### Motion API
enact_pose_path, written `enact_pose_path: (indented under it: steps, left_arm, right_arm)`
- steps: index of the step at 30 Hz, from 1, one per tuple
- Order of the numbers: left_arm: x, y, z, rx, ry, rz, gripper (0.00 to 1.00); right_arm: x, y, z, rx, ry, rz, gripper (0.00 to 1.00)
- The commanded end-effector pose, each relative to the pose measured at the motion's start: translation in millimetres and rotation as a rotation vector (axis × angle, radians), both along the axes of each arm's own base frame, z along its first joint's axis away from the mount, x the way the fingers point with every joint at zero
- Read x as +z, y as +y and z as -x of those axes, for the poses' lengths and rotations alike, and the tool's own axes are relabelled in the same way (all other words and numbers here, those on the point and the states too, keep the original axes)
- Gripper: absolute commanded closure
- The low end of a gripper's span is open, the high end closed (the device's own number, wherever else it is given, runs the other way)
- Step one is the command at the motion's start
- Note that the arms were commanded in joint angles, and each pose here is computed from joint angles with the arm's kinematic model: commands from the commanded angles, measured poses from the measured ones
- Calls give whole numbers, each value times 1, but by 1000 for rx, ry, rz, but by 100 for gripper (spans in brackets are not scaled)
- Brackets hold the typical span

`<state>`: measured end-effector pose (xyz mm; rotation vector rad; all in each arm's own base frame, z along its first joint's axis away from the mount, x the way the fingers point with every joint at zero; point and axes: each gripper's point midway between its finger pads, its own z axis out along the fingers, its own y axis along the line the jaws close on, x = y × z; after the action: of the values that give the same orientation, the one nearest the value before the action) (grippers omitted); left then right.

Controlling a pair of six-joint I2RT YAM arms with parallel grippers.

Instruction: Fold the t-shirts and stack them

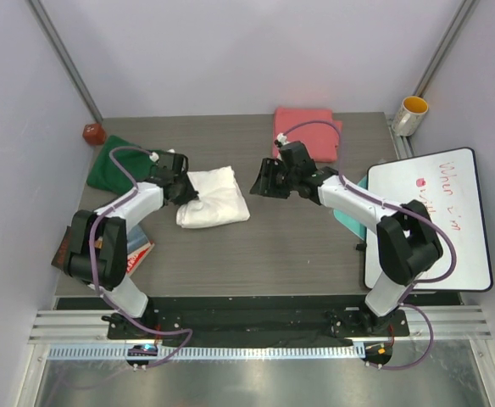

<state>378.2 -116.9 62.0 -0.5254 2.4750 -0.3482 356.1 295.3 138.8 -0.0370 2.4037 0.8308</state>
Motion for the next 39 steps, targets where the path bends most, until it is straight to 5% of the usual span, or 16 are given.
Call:
enact_pose_path:
  steps: [1,23,39]
  left_arm:
    - [41,18,-12,1,-92,-103,100]
    - [99,74,-71,-61,-69,-566,100]
    - [154,137,-107,29,-145,-613,100]
  right_arm:
    - [-14,-3,4,-2,23,15,48]
    - [-50,-3,21,46,133,11,49]
    - [-67,-7,25,75,202,-7,49]
